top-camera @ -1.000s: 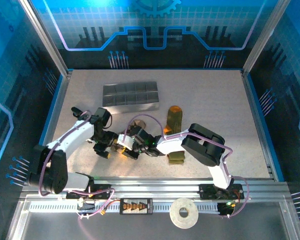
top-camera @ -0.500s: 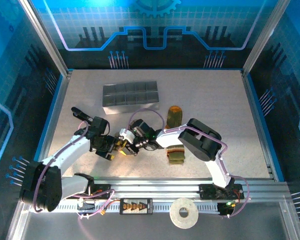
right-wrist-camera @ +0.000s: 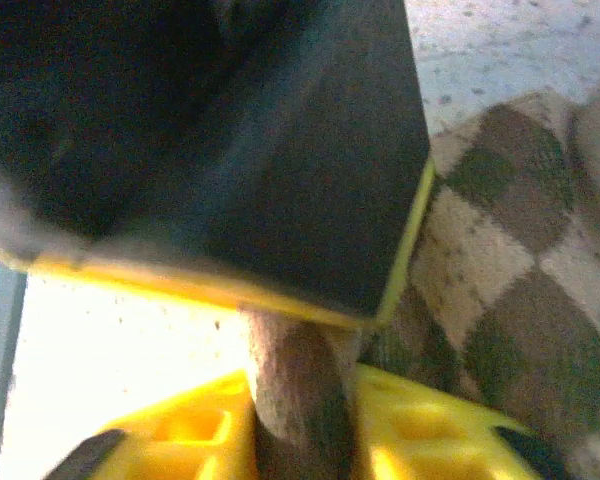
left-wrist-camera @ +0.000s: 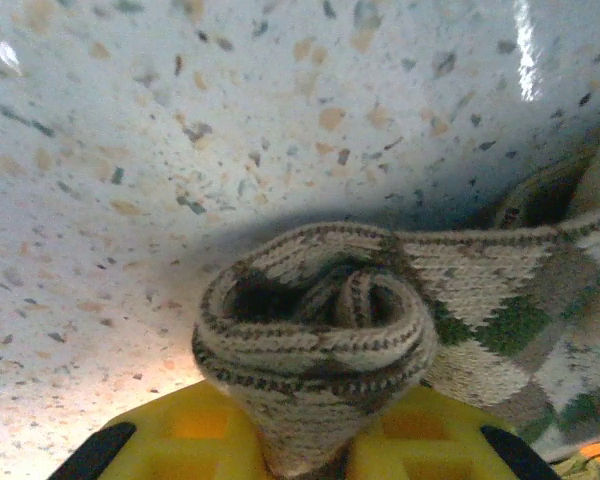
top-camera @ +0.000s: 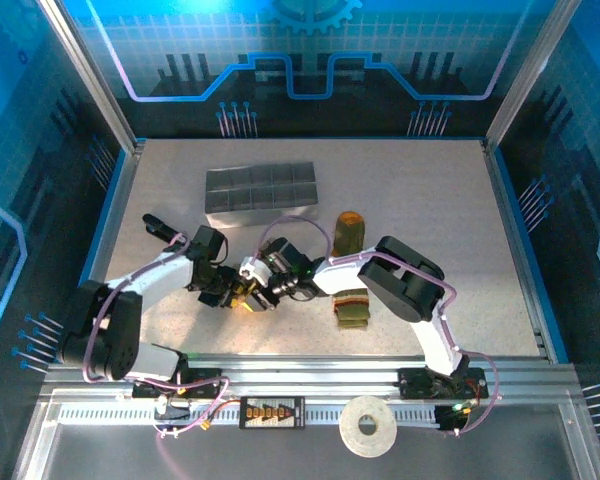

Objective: Roll the socks

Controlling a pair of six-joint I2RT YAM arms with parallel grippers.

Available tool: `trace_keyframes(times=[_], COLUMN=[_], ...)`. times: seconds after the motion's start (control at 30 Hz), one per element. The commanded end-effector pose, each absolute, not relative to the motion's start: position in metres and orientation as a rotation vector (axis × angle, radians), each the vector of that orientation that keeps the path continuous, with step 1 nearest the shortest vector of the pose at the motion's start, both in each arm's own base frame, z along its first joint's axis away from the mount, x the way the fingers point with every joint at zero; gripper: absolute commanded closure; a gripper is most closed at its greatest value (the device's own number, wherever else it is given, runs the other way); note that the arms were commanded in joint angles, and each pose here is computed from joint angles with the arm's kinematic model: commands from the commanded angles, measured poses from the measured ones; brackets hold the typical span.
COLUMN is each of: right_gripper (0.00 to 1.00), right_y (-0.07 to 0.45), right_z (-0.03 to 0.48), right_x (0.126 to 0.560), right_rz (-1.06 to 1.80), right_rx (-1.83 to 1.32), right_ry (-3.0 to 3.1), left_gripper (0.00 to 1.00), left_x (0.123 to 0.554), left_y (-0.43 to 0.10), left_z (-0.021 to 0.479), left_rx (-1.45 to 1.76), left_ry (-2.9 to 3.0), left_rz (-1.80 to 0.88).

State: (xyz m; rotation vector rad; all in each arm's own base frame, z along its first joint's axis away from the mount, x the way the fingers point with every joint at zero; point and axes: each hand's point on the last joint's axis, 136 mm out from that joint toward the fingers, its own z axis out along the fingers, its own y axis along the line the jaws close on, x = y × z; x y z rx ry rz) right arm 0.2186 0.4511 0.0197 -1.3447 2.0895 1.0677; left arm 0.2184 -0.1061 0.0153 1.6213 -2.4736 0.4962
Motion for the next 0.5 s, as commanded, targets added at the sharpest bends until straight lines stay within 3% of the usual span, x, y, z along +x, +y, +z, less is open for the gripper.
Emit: trace_keyframes(times=[0.0, 0.2, 0.47], right_gripper=[0.61, 0.46, 0.43], right_y=[0.392, 0.392, 0.427], right_z=[-0.033, 0.026, 0.060], right_x=[0.196, 0.208, 0.199], right_rz=[0.729, 0.464, 0.192], right_rx=[-1.454, -1.454, -1.575], right_ry=[2.238, 1.819, 1.503], left_gripper=[0.81, 0.83, 0.84], left_x=[0.148, 0.153, 0.160], left_y=[-0.081, -0.080, -0.083], left_z=[-0.015, -0.006, -0.007], left_rx=[1.574, 1.568, 1.534], left_ry=[-2.318, -2.310, -2.271], left_rz=[0.052, -0.019, -0.091])
